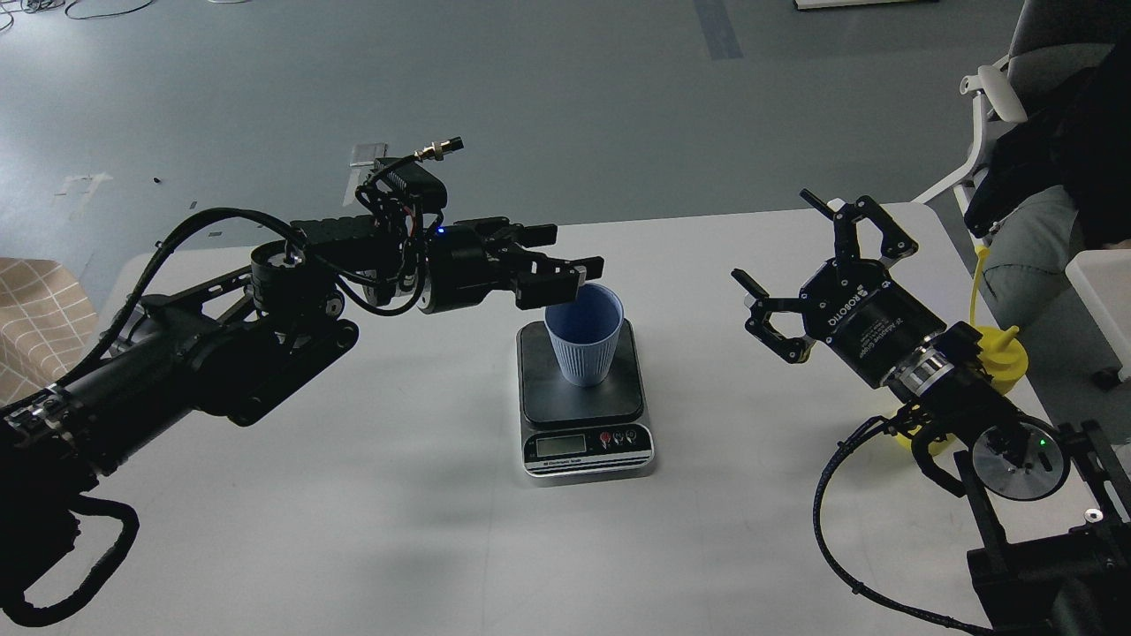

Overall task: Pour seasoning into cup on scale with both arms
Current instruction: 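Raise the left gripper away from the cup and retract it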

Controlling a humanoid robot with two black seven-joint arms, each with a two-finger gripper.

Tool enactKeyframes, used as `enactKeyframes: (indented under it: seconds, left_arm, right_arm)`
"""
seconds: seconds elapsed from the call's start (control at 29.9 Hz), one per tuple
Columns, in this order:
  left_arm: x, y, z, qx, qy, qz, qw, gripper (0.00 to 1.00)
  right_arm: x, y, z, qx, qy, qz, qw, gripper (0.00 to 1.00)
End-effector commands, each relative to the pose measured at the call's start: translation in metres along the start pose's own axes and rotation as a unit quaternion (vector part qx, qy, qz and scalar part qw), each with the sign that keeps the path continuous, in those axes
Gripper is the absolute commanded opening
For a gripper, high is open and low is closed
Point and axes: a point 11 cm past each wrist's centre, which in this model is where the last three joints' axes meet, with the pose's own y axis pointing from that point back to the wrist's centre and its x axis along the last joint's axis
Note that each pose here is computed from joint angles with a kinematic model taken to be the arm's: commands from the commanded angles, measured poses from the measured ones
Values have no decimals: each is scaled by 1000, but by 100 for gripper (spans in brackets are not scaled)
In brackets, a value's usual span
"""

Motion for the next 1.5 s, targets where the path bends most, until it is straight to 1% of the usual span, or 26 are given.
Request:
enactKeyframes:
  seconds: [0.0,0.03,0.07,0.1,0.17,0.2,0.23,0.3,0.37,0.43,0.5,0.57,0.64,0.77,0.9,0.94,0.97,1.07,1.24,1.3,1.37,1.47]
  left_arm:
    - [18,7,-3,-9,67,55,996,98]
    - [23,9,-3,-12,81,68,994,98]
    - [38,17,-7,-16,110,104,988,98]
    - [46,19,-6,-22,126,124,984,98]
    - [83,36,-9,-54,207,214,953,98]
    - [93,46,-12,-69,251,250,933,98]
    - [94,46,-12,-70,252,250,932,98]
    - [104,57,-15,-93,307,291,901,98]
    - [111,78,-27,-119,386,342,848,98]
    - [112,88,-32,-142,434,363,812,98]
    - [109,92,-34,-157,458,365,795,99]
    - [108,103,-31,-194,487,374,765,99]
    - [105,109,-30,-213,499,387,745,99]
    - [90,108,-30,-222,522,388,727,99]
    - [73,127,-41,-228,539,405,703,99]
    - [73,127,-41,-228,539,405,703,99]
    - [69,134,-43,-235,542,405,698,99]
    - [55,155,-56,-220,547,434,682,99]
    - [37,180,-70,-199,550,465,665,99]
    - [22,196,-78,-182,553,482,655,99]
    - [19,204,-81,-177,551,491,651,99]
    - [9,224,-88,-158,547,508,646,99]
  right_arm:
    - [-2,0,-1,2,2,-6,1000,100]
    - [-2,0,-2,3,4,-9,1000,100]
    - [-3,1,-4,5,6,-13,1000,100]
    - [-5,1,-5,7,8,-16,1000,100]
    - [-9,0,-8,11,12,-22,1000,100]
    - [-12,0,-10,13,14,-24,1000,100]
    - [-12,0,-10,13,14,-24,1000,100]
    - [-14,-1,-13,16,16,-27,999,100]
    - [-18,-3,-17,19,20,-31,999,100]
    - [-19,-3,-20,23,22,-33,999,100]
    - [-21,-4,-23,27,23,-36,999,100]
    - [-25,-3,-30,39,23,-42,998,100]
    - [-27,-2,-41,53,28,-44,997,100]
    - [-33,-6,-54,67,36,-54,996,100]
    - [-46,-6,-80,105,17,-85,991,100]
    - [-46,-6,-80,105,16,-86,991,100]
    - [-49,-5,-88,120,1,-97,988,100]
    - [-50,2,-107,154,-30,-113,981,100]
    - [-45,13,-120,178,-62,-128,974,100]
    - [-40,29,-141,194,-63,-130,970,100]
    - [-38,39,-152,207,-63,-131,968,100]
    - [-34,59,-173,235,-63,-131,961,100]
